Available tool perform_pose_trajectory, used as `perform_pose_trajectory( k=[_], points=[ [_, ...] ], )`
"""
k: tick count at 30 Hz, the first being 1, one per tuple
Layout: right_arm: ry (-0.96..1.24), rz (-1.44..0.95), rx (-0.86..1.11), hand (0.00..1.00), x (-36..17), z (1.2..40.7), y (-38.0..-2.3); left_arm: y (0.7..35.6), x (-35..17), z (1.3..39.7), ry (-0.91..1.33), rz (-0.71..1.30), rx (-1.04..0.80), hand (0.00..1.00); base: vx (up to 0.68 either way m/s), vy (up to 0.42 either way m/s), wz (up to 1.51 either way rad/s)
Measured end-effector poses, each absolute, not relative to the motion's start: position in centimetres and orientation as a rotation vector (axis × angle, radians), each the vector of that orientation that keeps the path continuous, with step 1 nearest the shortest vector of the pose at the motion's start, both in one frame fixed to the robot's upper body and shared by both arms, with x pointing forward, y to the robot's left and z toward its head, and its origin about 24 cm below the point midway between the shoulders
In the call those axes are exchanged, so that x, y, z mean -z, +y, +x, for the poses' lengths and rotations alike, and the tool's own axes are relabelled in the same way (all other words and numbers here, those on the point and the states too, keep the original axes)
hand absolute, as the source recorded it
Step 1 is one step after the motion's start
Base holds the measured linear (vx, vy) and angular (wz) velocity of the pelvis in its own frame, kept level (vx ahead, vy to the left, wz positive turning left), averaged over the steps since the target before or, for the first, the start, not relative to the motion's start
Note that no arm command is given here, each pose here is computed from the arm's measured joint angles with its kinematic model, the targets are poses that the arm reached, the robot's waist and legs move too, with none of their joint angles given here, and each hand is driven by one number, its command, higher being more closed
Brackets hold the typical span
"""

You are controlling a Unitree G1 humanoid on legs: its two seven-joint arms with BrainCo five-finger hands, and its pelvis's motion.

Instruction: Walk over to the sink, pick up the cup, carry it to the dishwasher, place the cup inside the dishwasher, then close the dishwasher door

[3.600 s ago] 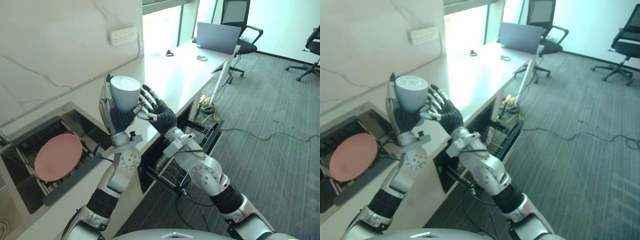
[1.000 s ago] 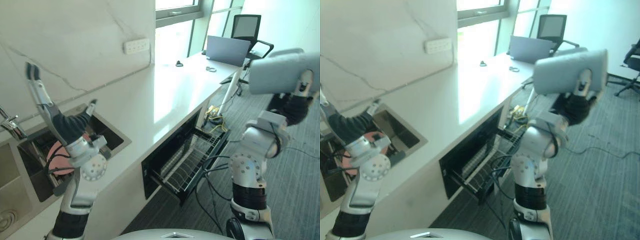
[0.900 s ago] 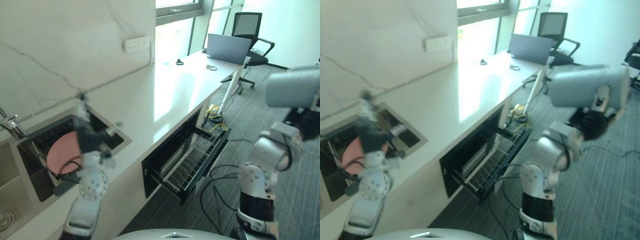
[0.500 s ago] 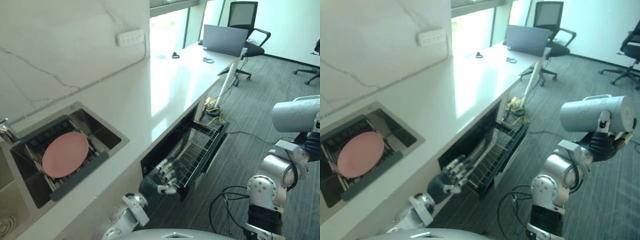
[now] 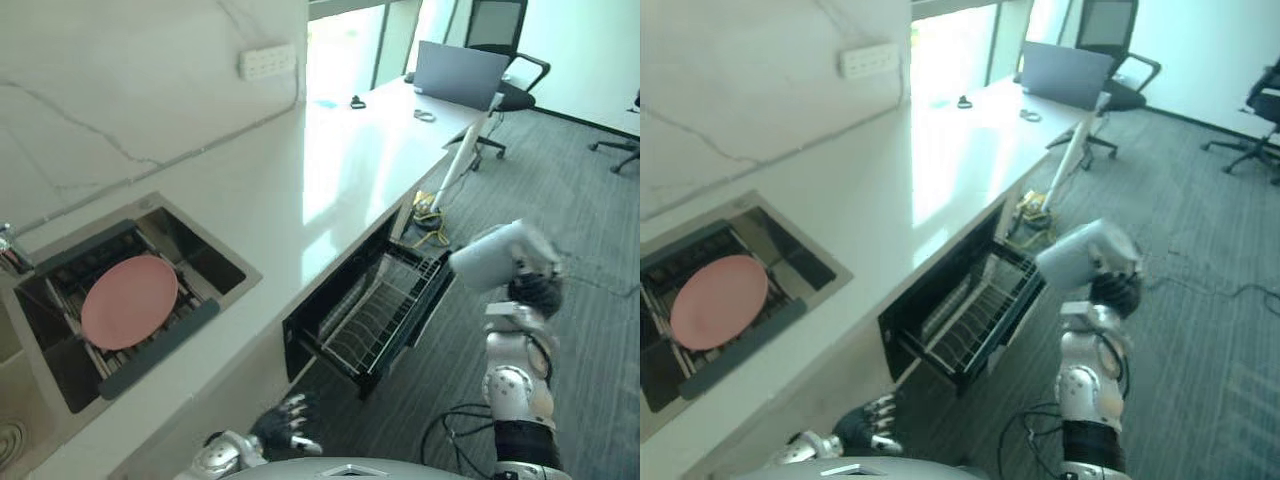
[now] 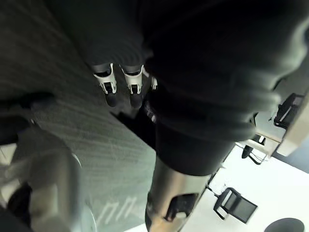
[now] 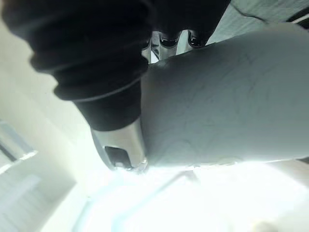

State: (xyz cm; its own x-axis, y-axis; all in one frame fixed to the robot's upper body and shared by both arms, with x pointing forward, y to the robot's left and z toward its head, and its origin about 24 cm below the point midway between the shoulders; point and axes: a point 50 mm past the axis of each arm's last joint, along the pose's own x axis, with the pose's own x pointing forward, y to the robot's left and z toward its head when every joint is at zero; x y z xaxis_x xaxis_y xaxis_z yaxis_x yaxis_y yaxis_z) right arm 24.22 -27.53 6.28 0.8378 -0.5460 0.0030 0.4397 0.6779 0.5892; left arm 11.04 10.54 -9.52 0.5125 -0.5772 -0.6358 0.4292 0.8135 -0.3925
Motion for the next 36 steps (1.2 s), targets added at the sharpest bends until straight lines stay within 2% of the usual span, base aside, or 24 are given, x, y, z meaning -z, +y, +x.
perform_pose_trajectory(
  k=[6,10,14,20,23,26,29,36],
  points=[
    [0.057,0.580,0.472,1.00,-1.6,24.7,-24.0,13.2,12.2,9.5,0.945,0.081,0.541,0.00,0.02,0.012,0.30],
    [0.169,0.588,0.500,1.00,1.0,24.4,-23.5,14.1,12.6,9.7,0.940,0.171,0.498,0.00,0.07,0.018,0.18],
    [0.219,0.555,0.516,1.00,2.2,24.2,-23.5,14.3,12.5,10.4,0.891,0.371,0.521,0.00,0.06,0.010,0.17],
    [0.331,0.458,0.491,1.00,4.0,24.3,-22.6,14.2,12.6,10.9,0.890,0.456,0.492,0.00,-0.01,-0.010,0.12],
    [0.414,0.365,0.494,1.00,5.5,23.7,-22.8,16.2,12.8,11.0,0.928,0.496,0.390,0.00,-0.05,-0.003,0.19],
    [0.456,0.311,0.490,1.00,6.0,23.6,-23.0,18.6,13.9,9.3,1.038,0.586,0.313,0.00,-0.02,-0.001,0.21],
    [0.472,0.232,0.480,1.00,5.6,24.8,-23.9,20.3,14.6,7.8,1.132,0.680,0.316,0.00,0.02,0.004,0.26],
    [0.374,0.109,0.456,1.00,1.7,29.5,-25.0,20.6,14.6,8.0,1.134,0.754,0.315,0.00,0.01,0.017,0.20]
  ],
)
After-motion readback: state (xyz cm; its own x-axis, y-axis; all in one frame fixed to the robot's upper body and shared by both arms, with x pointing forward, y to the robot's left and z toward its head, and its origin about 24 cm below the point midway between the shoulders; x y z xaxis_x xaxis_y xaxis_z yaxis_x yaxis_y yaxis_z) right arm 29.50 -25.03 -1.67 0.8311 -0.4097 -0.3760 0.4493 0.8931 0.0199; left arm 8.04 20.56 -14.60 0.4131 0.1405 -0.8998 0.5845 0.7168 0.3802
